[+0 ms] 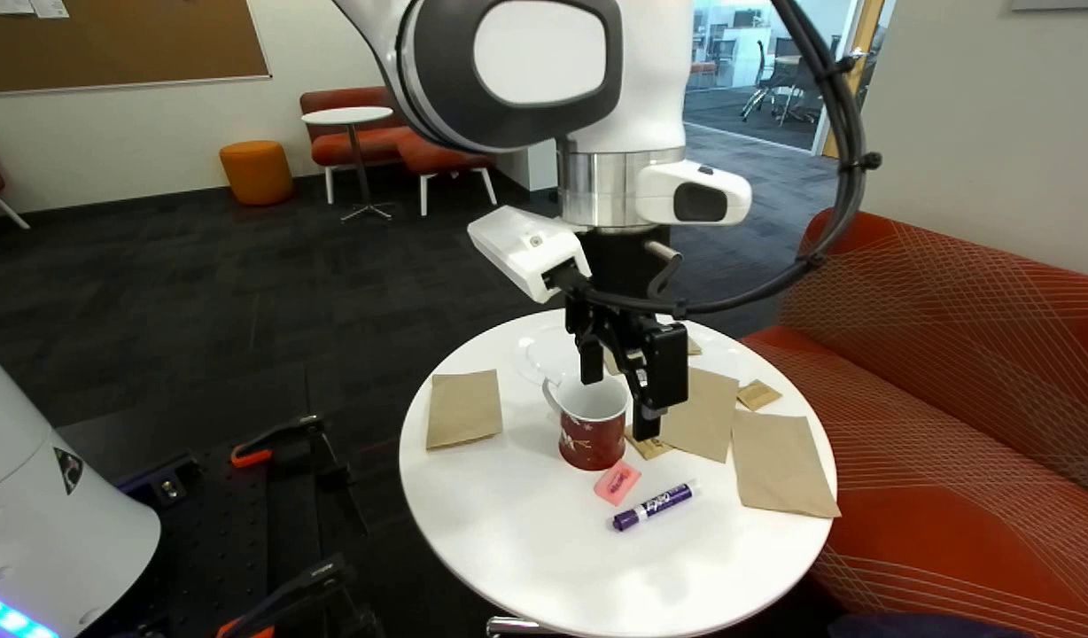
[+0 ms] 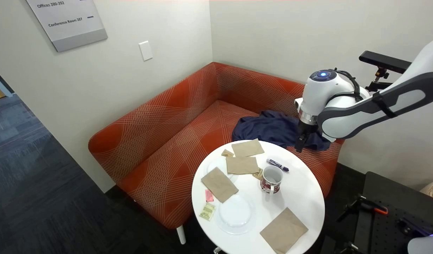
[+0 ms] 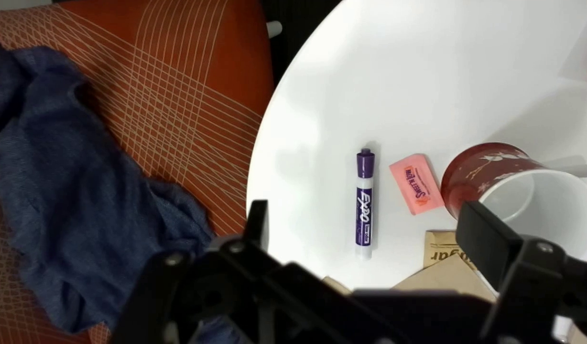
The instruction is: Put the blue marker in the mug
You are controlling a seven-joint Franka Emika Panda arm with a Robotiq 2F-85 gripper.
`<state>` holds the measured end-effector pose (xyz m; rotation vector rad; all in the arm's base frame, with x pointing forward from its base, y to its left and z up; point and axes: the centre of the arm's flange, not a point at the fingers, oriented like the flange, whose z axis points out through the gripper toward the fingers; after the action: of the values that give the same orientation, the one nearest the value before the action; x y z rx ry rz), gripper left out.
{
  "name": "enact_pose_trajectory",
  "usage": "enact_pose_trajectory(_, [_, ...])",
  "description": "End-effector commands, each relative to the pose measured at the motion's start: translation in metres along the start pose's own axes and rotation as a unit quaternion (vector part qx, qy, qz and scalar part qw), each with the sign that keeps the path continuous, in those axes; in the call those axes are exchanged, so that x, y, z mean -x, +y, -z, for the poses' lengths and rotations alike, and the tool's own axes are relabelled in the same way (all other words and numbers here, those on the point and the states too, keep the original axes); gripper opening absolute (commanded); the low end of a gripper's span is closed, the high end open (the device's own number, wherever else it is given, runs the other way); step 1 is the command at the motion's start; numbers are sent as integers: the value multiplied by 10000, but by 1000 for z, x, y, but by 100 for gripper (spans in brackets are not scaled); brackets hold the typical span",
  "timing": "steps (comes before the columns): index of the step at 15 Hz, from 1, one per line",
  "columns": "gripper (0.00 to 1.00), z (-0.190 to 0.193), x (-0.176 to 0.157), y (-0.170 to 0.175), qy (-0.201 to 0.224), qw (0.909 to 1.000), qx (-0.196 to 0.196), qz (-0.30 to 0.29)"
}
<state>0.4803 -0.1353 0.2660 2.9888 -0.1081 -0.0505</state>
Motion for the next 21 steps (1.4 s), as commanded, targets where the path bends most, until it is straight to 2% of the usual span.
enact_pose_trajectory(1, [100, -5, -3, -2, -32, 10000, 37, 26])
enact_pose_trajectory(9, [100, -46, -20, -13, 182, 9998, -82, 20])
enact_pose_trajectory(15, [100, -76, -39, -5, 266, 9993, -239, -87])
enact_pose_trajectory(21, [100, -103, -62, 9, 230, 9988, -358, 222])
